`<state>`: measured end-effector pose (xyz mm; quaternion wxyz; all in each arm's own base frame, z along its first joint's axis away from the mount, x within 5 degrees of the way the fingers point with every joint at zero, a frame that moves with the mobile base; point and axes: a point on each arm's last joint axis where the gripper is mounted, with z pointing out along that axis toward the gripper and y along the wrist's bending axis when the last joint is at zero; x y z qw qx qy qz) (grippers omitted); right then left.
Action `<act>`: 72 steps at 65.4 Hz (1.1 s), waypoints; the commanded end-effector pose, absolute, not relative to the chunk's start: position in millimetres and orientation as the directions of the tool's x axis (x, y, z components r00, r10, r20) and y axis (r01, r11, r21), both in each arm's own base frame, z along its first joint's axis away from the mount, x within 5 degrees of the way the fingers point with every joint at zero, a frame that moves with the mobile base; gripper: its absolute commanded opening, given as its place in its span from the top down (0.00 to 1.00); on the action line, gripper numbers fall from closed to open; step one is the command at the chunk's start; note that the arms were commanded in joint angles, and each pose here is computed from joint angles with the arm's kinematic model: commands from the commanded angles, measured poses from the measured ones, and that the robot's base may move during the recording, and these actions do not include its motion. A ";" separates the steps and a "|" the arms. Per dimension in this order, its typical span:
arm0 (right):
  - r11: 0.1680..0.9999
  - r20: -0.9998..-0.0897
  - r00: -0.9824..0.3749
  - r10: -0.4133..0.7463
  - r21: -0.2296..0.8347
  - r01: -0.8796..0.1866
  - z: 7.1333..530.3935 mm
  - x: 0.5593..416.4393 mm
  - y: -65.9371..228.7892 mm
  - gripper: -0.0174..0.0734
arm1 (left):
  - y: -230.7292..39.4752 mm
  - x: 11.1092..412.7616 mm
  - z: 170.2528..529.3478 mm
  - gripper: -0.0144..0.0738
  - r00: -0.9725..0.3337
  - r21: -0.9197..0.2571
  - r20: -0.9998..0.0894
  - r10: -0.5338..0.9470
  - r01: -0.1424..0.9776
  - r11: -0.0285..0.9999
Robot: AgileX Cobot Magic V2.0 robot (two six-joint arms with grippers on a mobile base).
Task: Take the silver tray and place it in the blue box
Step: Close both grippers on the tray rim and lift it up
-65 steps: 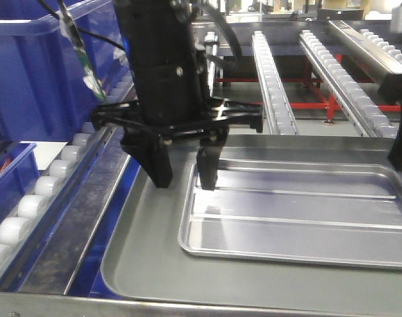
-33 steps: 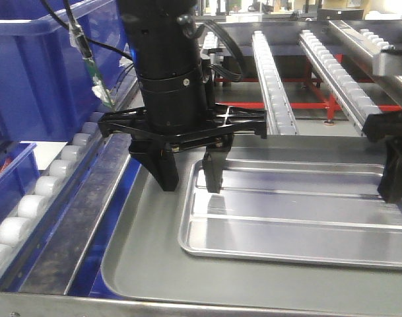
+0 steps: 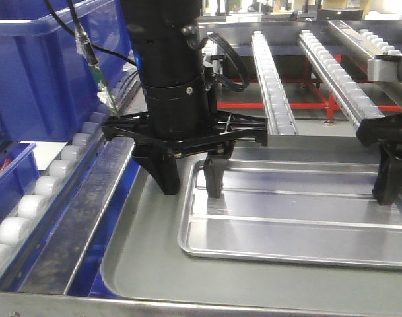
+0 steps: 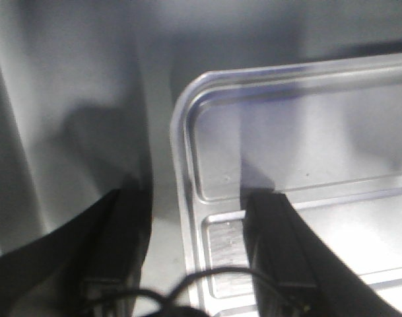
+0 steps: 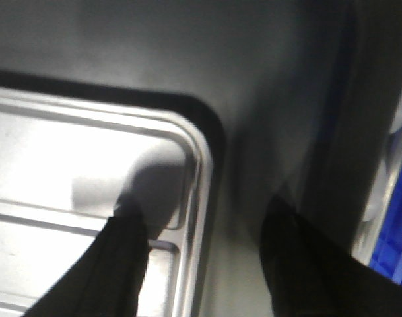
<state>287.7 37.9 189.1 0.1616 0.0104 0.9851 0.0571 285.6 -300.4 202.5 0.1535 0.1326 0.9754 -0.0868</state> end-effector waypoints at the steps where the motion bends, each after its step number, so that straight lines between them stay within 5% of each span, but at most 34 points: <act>1: 0.992 -0.405 -0.913 0.048 0.126 -0.004 204.5 294.7 38.7 0.36 | -303.8 285.8 223.4 0.55 -0.903 -0.180 -0.379 0.202 0.286 0.941; 7: 0.992 -0.402 -0.914 0.047 0.126 -0.004 204.4 294.5 38.7 0.48 | -302.8 285.0 222.8 0.60 -0.907 -0.171 -0.367 0.206 0.283 0.944; 24: 0.992 -0.391 -0.919 0.046 0.126 -0.004 204.0 293.5 38.7 0.75 | -301.6 285.0 222.5 0.97 -0.910 -0.166 -0.359 0.206 0.280 0.946; 39: 0.991 -0.410 -0.911 0.044 0.130 -0.010 218.2 292.6 39.0 0.74 | -299.0 284.8 237.6 0.95 -0.902 -0.152 -0.376 0.212 0.286 0.946; 72: 0.980 -0.562 -0.826 0.029 0.181 -0.088 322.0 263.6 56.8 0.74 | -249.3 259.7 336.9 0.95 -0.822 -0.090 -0.531 0.207 0.298 0.950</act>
